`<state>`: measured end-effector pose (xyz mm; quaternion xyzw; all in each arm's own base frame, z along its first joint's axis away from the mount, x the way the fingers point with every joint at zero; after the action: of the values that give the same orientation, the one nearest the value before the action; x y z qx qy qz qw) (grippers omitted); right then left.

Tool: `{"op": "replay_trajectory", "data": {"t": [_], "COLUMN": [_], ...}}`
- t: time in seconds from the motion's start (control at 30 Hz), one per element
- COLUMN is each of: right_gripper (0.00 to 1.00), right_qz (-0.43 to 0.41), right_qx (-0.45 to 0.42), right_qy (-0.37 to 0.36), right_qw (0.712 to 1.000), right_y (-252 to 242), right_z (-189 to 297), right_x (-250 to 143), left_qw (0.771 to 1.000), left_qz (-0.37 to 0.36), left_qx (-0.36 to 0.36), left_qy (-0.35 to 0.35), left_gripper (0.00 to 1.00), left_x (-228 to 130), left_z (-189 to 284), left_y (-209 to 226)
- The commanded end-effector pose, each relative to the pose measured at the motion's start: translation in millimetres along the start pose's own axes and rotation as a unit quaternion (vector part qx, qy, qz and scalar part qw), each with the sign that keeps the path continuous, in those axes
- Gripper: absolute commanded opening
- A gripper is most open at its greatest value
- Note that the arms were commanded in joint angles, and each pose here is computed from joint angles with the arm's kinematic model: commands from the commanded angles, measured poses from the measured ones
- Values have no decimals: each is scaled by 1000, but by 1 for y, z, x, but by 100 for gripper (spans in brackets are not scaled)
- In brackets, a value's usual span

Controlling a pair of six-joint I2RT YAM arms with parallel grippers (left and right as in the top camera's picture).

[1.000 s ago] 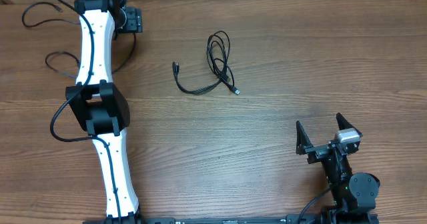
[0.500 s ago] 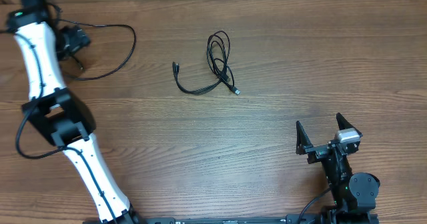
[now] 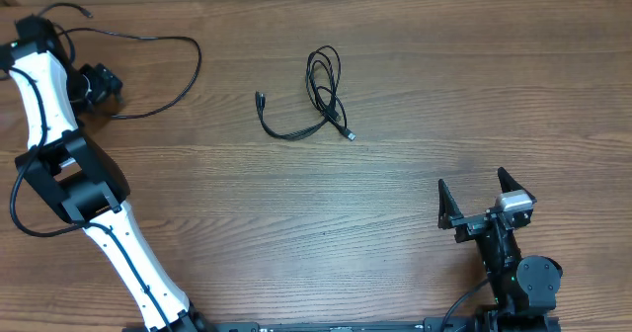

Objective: Untangle cables

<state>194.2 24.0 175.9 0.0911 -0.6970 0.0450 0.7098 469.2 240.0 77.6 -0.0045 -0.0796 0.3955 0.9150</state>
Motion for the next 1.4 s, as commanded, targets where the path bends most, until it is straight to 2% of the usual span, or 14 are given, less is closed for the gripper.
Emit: {"op": "replay_trajectory", "data": {"t": [0.0,0.17,0.23,0.37,0.47,0.7,0.77,0.93,1.03,1.07,1.17,1.37], "right_gripper": [100,100,100,100,100,100,100,100,100,100,100,100], "right_qz": [1,1,1,1,1,1,1,1,1,1,1,1], "right_qx": [-2,-2,-2,-2,-2,-2,-2,-2,-2,-2,-2,-2], "right_qy": [-1,-1,-1,-1,-1,-1,-1,-1,-1,-1,-1,-1], "right_qw": [1000,1000,1000,1000,1000,1000,1000,1000,1000,1000,1000,1000], "right_y": [0,0,0,0,0,0,0,0,0,0,0,0], "right_z": [0,0,0,0,0,0,0,0,0,0,0,0], "right_x": [-2,-2,-2,-2,-2,-2,-2,-2,-2,-2,-2,-2], "left_qw": [1000,1000,1000,1000,1000,1000,1000,1000,1000,1000,999,987], "left_qz": [3,2,-2,-2,-3,-16,-16,-16,-16,-16,-14,-3], "left_qx": [-4,-1,-2,-1,-1,-2,-2,-3,-3,-5,-13,-47], "left_qy": [-2,-10,-10,-10,-12,-15,-17,-19,-21,-25,-45,-152], "left_gripper": [88,66,61,38,30,30,20,17,5,4,4,4], "left_x": [0,3,3,3,3,4,5,6,6,8,17,61], "left_z": [-2,-3,-5,-8,-10,-11,-12,-12,-12,-12,-6,59], "left_y": [-2,1,1,1,1,0,0,0,0,-1,-2,-7]}}
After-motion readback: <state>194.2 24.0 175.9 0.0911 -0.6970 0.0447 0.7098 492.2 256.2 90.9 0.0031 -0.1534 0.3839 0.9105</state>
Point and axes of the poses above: each gripper's point midway between its finger pads, its own z axis back along the fingers, its own y axis along the line the jaws close on, x = y × z, the point moved 5 cm from there along z, back along the fingers, and after that the axes turned 4 degrees about -z, right-handed, at the moved point
